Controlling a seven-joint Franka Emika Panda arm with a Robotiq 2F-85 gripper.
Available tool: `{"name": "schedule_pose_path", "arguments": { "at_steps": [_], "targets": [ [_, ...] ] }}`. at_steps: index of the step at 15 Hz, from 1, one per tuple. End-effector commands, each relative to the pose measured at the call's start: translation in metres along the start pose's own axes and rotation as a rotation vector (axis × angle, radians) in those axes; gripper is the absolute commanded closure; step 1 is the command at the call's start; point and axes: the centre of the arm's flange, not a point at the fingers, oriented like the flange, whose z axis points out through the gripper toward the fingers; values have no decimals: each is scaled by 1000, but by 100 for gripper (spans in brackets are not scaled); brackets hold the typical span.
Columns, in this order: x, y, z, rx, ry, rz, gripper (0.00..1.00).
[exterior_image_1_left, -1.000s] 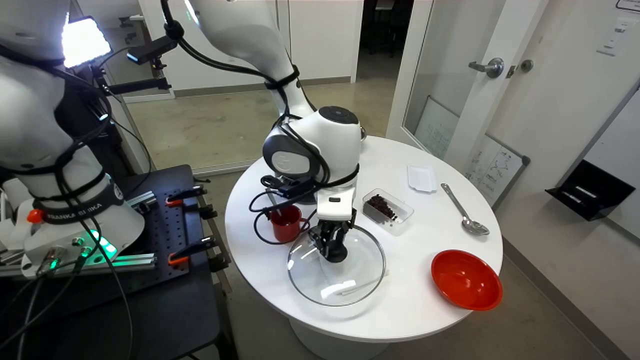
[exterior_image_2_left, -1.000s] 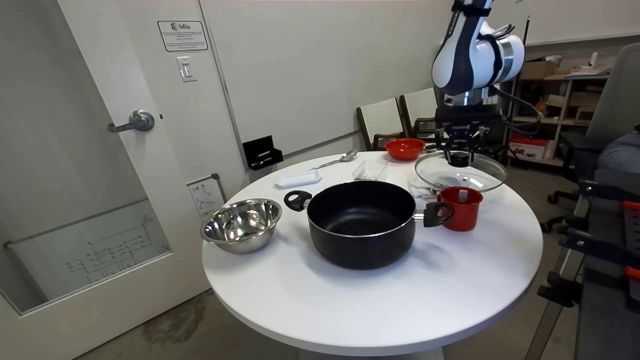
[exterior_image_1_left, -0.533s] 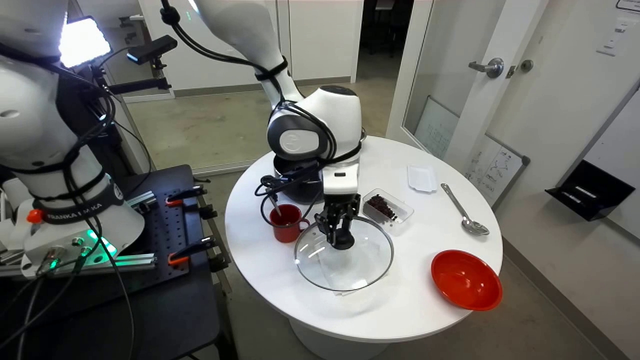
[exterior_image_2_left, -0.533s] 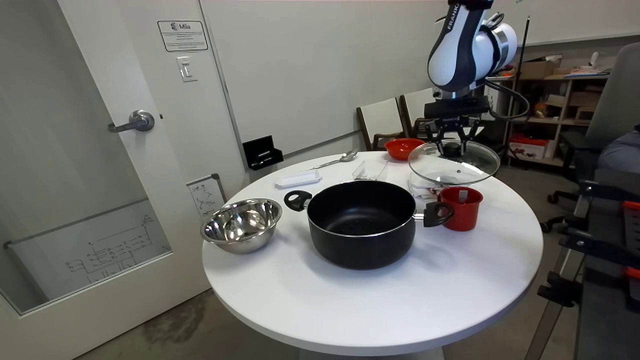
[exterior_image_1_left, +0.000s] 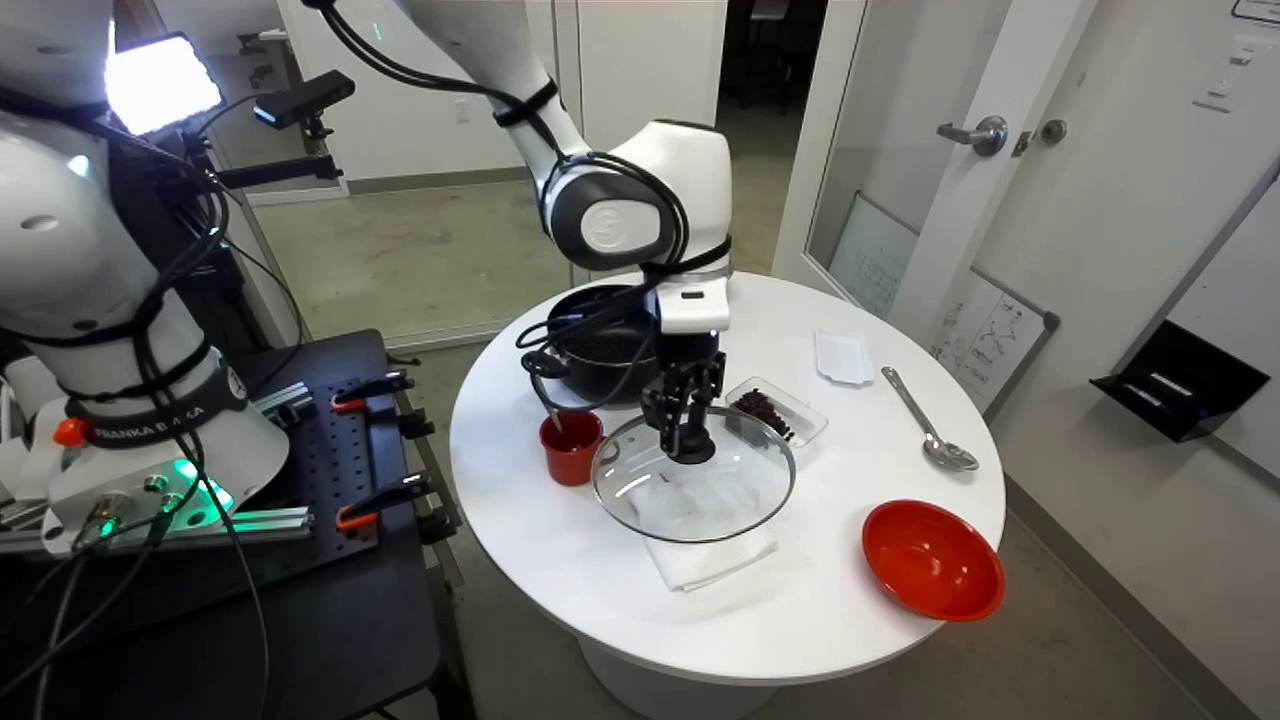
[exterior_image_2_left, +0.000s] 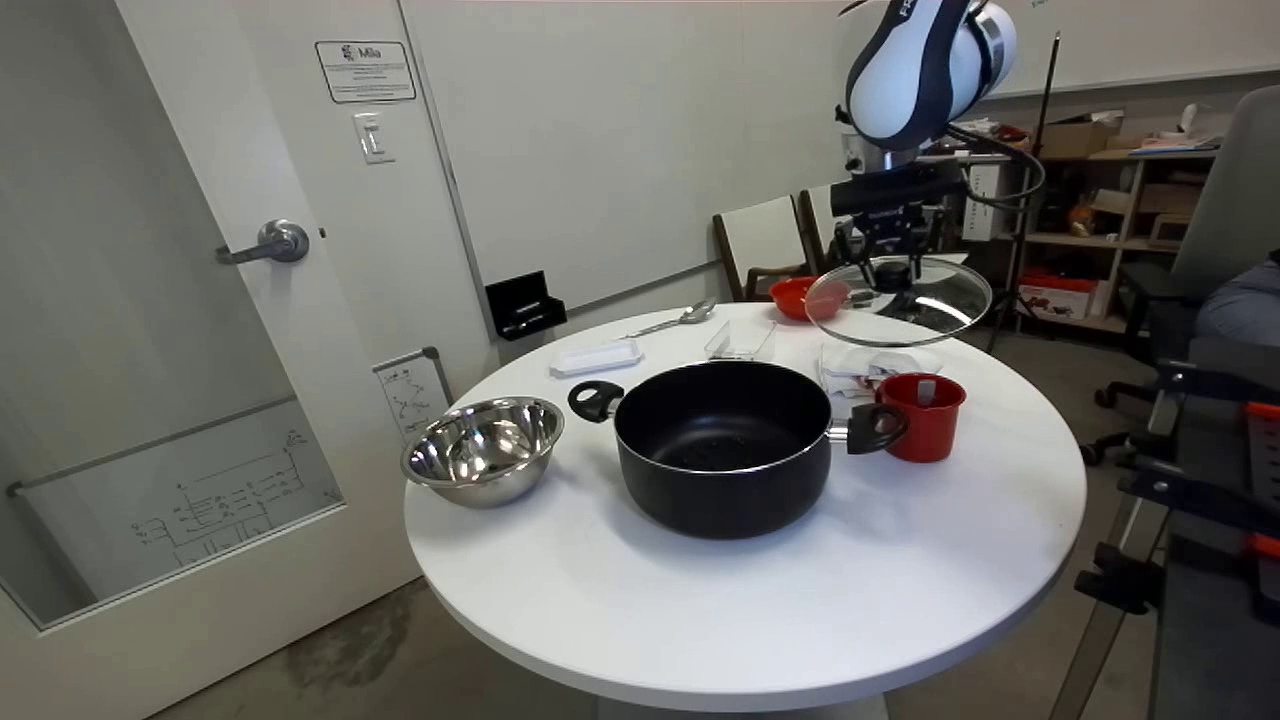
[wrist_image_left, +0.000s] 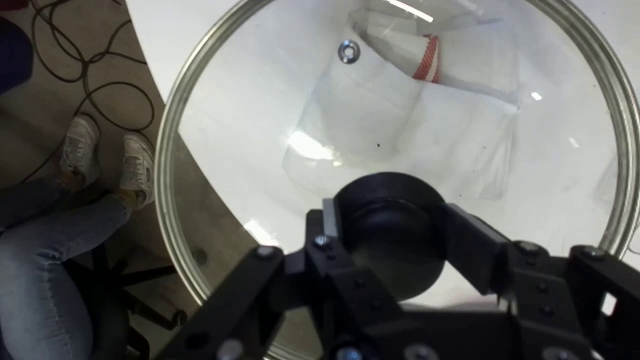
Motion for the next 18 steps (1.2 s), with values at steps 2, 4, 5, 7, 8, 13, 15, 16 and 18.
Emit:
{"name": "schedule_pose_path", "arguments": {
  "at_steps": [2, 4, 5, 7, 8, 13, 15, 16, 18],
  "targets": [
    [-5, -7, -43, 16, -70, -27, 74],
    [-16, -10, -52, 27, -99, -38, 74],
    [-22, -12, -56, 29, -105, -44, 74],
    [-40, -16, -63, 37, -112, -62, 74],
    [-52, -17, -66, 42, -108, -79, 74],
    [-121, -13, -82, 78, -102, -188, 74],
    [-148, -11, -91, 99, -103, -240, 74],
    [-159, -11, -96, 111, -102, -257, 74],
    [-176, -10, -107, 133, -99, -284, 74]
  ]
}}
